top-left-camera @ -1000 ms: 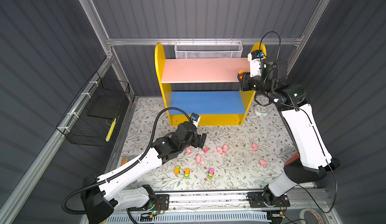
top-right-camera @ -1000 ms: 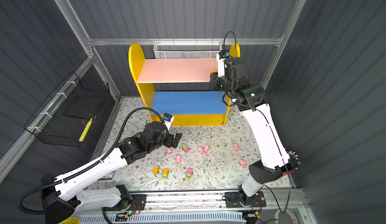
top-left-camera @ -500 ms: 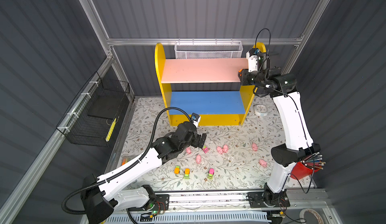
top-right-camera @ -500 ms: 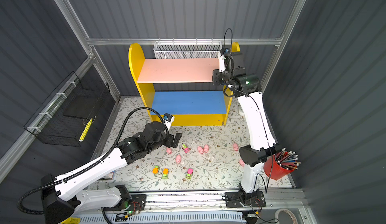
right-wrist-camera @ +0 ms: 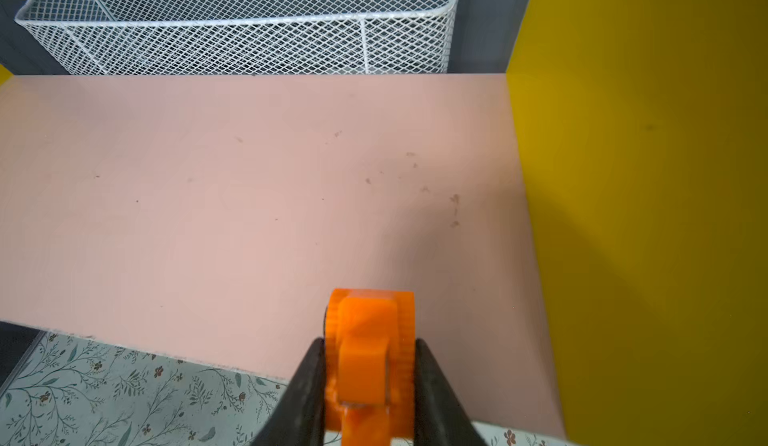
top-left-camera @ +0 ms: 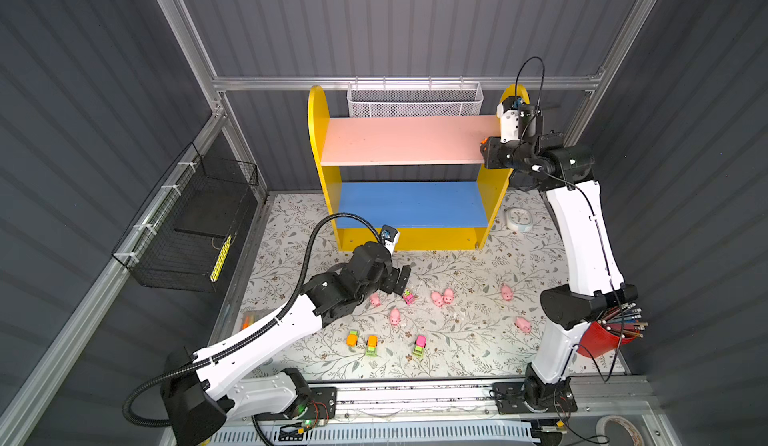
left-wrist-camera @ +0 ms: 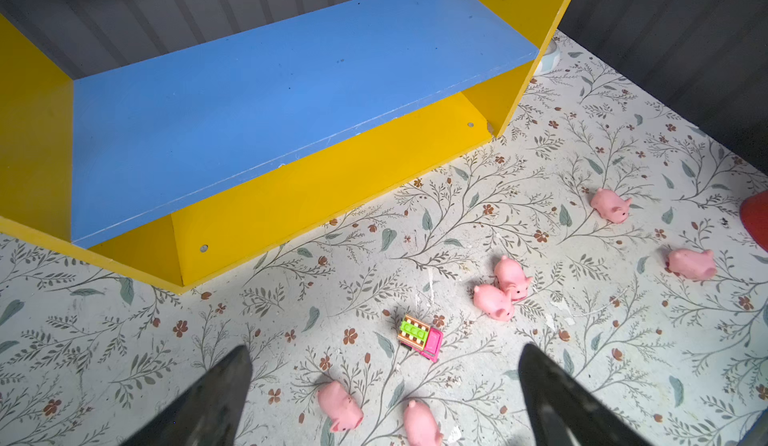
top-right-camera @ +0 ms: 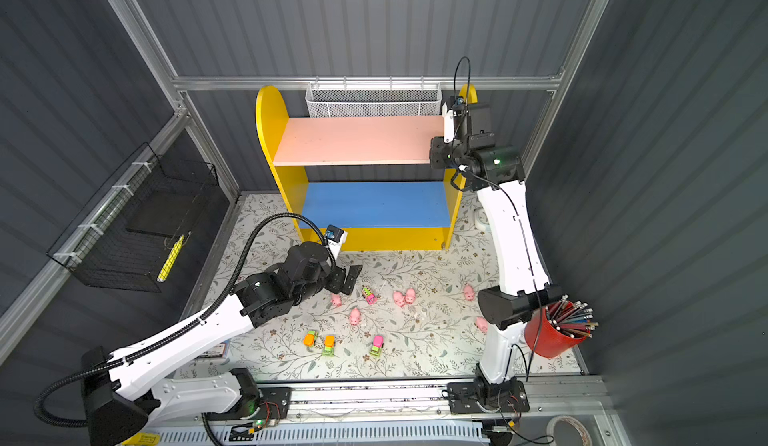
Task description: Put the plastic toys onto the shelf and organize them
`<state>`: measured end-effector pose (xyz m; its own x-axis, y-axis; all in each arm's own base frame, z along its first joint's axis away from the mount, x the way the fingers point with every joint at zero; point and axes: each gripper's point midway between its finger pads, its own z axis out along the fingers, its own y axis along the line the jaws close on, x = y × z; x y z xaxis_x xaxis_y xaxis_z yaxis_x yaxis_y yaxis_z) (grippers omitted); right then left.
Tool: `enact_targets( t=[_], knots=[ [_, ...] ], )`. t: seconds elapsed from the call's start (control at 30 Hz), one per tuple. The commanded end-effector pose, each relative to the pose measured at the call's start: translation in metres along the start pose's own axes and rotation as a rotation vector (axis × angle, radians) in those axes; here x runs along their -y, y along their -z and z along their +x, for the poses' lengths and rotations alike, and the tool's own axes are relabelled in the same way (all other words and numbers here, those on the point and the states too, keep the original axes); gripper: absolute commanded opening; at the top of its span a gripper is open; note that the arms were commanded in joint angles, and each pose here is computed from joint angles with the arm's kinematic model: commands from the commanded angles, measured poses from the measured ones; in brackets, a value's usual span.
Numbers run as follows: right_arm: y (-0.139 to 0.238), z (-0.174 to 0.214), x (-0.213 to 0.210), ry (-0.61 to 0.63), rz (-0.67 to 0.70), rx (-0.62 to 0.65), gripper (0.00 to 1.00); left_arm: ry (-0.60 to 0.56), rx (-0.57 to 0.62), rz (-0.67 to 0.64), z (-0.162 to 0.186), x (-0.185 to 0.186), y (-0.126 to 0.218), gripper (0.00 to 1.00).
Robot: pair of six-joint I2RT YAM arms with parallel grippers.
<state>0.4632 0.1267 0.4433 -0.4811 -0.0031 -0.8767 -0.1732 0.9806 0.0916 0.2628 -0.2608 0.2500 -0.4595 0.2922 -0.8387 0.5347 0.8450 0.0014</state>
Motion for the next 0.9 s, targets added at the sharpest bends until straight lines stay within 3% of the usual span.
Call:
enact_targets(
  t=[0.0, 0.87],
  knots=[
    [-0.005, -0.002, 0.003, -0.014, -0.008, 0.003, 0.32, -0.009, 0.051, 0.003, -0.019, 0.002, 0.004, 1.00],
    [-0.027, 0.001, 0.012, -0.029, 0.003, -0.010, 0.41, -0.007, 0.038, -0.015, -0.008, -0.001, -0.002, 1.00]
  ],
)
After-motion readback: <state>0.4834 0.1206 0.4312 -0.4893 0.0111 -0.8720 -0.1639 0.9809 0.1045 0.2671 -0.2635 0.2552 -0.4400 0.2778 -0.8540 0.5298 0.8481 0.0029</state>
